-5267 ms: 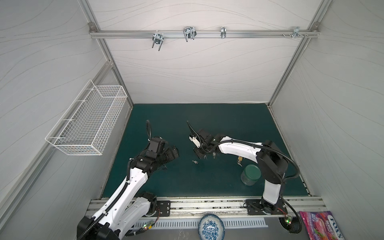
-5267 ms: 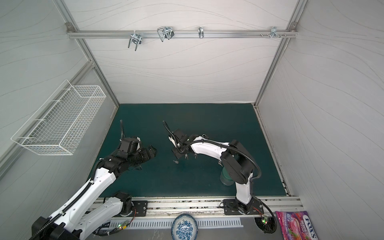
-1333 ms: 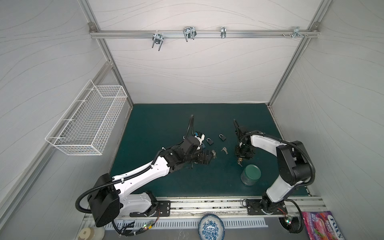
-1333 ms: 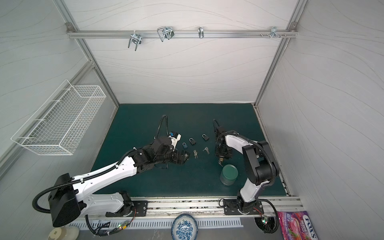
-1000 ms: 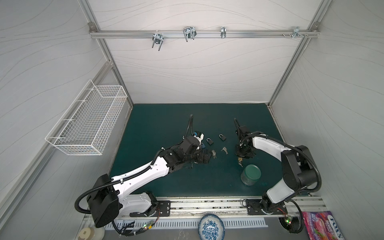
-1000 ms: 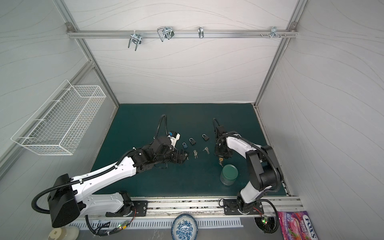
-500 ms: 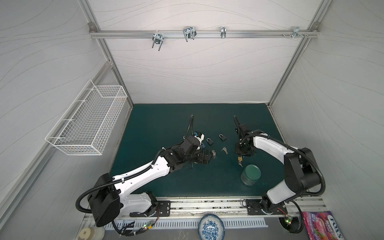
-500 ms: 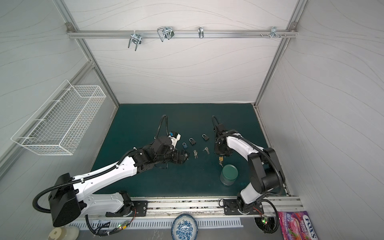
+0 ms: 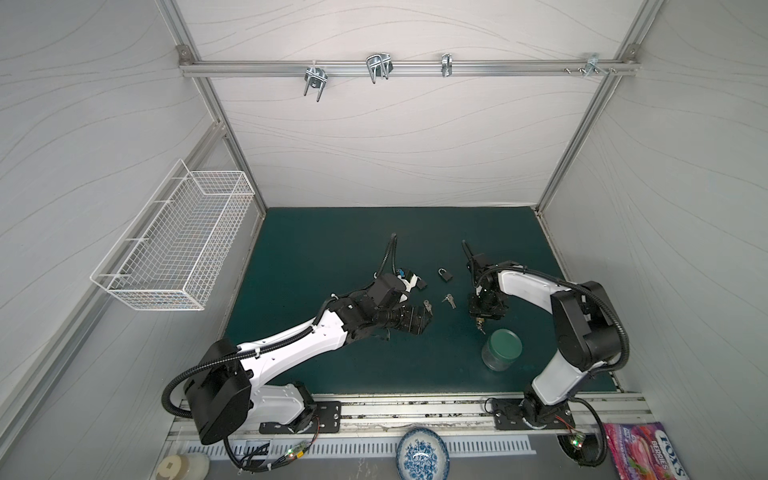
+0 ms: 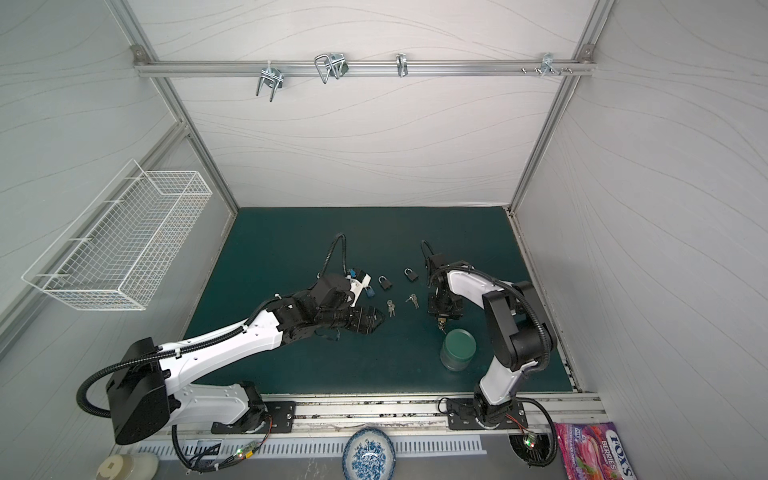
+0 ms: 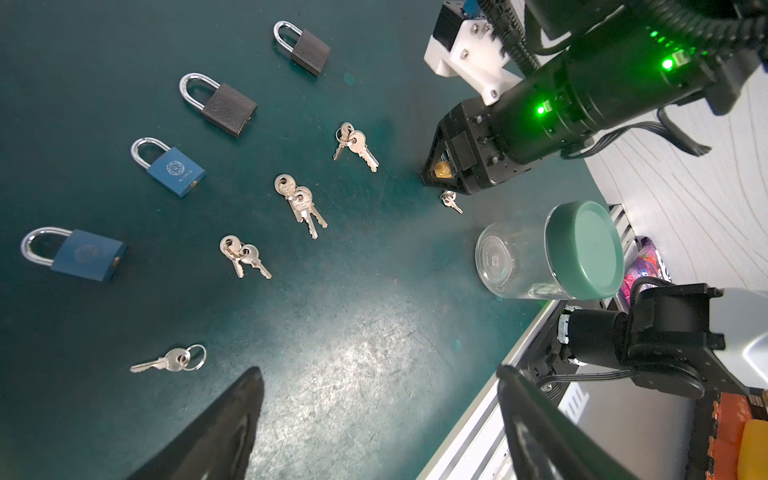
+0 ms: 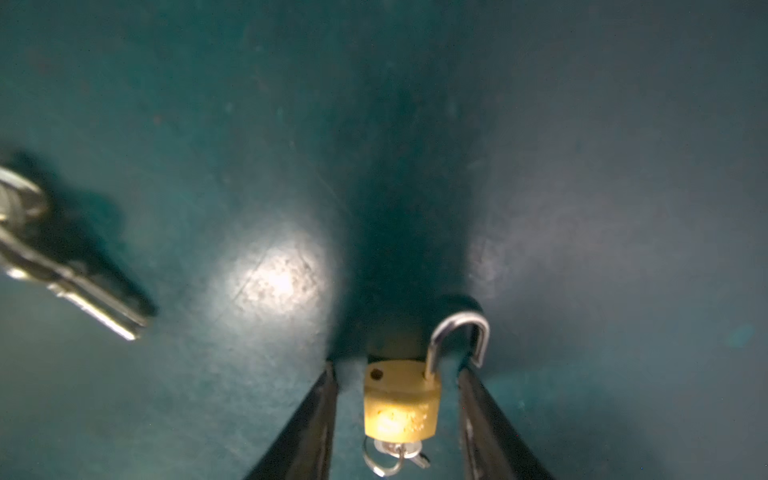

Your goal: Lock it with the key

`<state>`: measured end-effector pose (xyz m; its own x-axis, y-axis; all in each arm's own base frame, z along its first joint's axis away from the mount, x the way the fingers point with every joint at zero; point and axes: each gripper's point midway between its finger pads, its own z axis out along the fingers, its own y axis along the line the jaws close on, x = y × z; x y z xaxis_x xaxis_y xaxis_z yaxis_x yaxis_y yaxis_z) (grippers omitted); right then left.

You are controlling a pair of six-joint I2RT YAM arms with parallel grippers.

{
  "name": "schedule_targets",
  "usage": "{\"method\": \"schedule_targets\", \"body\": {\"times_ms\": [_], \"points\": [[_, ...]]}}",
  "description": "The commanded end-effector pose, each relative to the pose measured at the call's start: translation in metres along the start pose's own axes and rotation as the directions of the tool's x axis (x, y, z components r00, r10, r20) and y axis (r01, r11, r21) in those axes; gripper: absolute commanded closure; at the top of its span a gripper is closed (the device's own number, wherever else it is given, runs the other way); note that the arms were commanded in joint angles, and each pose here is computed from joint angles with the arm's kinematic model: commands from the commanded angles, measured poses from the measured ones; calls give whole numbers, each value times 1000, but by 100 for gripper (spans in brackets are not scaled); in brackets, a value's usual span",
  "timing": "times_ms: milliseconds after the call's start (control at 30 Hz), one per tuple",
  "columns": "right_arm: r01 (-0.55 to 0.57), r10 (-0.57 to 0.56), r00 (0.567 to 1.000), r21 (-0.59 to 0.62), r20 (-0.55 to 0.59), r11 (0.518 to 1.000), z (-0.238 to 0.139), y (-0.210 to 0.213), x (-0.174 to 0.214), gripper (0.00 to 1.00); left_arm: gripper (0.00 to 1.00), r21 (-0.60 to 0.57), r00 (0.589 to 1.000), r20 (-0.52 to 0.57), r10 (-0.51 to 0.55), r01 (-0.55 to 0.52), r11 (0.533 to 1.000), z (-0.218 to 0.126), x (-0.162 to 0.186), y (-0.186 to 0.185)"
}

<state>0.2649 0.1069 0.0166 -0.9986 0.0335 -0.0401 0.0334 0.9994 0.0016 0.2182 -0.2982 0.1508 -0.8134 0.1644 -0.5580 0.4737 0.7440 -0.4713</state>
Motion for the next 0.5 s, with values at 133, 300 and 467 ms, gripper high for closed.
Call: {"method": "schedule_targets", "body": {"times_ms": [133, 300, 467], "points": [[-4, 5, 997, 17, -72, 1000, 22, -3, 10, 63, 12, 39, 997, 78, 26, -29, 999, -13, -22, -16], [-3, 4, 997, 5, -79, 1000, 22, -1, 12, 73, 12, 40, 996, 87, 23, -27, 999, -18, -23, -16], [-6, 6, 997, 1, -73, 1000, 19, -2, 13, 80, 13, 29, 995, 97, 22, -25, 999, -21, -24, -15]]}}
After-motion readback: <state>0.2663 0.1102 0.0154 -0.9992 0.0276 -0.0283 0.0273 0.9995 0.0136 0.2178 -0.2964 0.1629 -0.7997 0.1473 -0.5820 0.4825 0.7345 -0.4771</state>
